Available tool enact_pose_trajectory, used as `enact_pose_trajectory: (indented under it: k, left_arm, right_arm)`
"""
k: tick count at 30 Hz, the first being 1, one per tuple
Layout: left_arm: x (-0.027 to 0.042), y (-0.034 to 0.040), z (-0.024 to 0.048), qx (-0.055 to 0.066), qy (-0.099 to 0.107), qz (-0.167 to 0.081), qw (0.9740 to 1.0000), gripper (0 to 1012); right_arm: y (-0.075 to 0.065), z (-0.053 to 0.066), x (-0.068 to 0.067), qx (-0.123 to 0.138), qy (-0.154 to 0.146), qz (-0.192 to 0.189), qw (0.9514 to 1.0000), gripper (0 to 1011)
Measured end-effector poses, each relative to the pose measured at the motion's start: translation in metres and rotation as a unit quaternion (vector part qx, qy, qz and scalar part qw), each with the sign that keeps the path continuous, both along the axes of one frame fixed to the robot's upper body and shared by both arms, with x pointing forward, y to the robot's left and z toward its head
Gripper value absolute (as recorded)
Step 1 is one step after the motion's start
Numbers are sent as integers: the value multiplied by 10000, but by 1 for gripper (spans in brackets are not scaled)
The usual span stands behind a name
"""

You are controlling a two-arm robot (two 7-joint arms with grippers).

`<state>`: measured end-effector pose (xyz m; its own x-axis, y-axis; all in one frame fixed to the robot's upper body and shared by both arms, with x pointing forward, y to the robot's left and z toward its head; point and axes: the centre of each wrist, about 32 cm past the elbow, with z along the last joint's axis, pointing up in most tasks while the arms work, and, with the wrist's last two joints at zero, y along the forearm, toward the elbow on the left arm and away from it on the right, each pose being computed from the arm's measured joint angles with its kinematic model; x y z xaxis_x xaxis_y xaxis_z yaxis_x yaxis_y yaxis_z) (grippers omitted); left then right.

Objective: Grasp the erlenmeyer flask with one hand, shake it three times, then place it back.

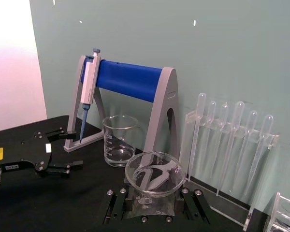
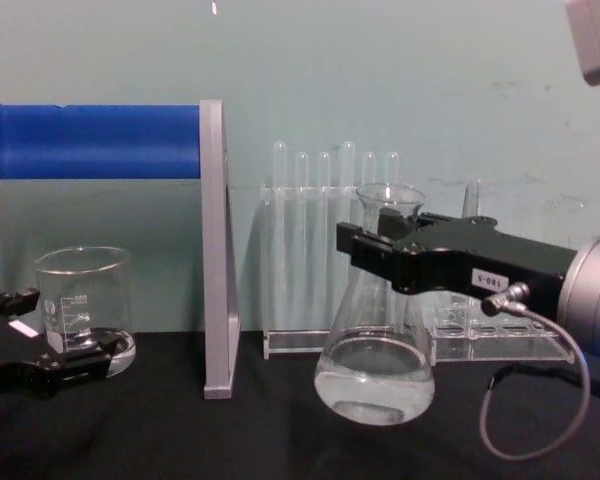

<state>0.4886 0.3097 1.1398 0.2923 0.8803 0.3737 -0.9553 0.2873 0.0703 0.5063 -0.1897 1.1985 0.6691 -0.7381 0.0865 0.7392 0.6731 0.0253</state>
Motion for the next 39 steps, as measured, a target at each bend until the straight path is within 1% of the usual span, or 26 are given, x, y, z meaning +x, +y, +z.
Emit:
enact_pose_trajectory:
  k: [8, 23, 29, 39]
  left_arm:
    - [0, 0, 0, 0, 0, 0, 10000, 1001]
    - [0, 0, 0, 0, 0, 0, 10000, 1001]
    - [0, 0, 0, 0, 0, 0, 10000, 1001]
    - [0, 0, 0, 0, -1, 0, 10000, 1001]
  right_arm:
    - [13, -53, 0, -43, 65, -5, 10000, 449]
    - [51, -275, -25, -147, 296, 1, 9995, 449]
    - [61, -336, -38, -182, 343, 56, 9992, 449]
    - [70, -396, -48, -198, 449, 58, 9988, 449]
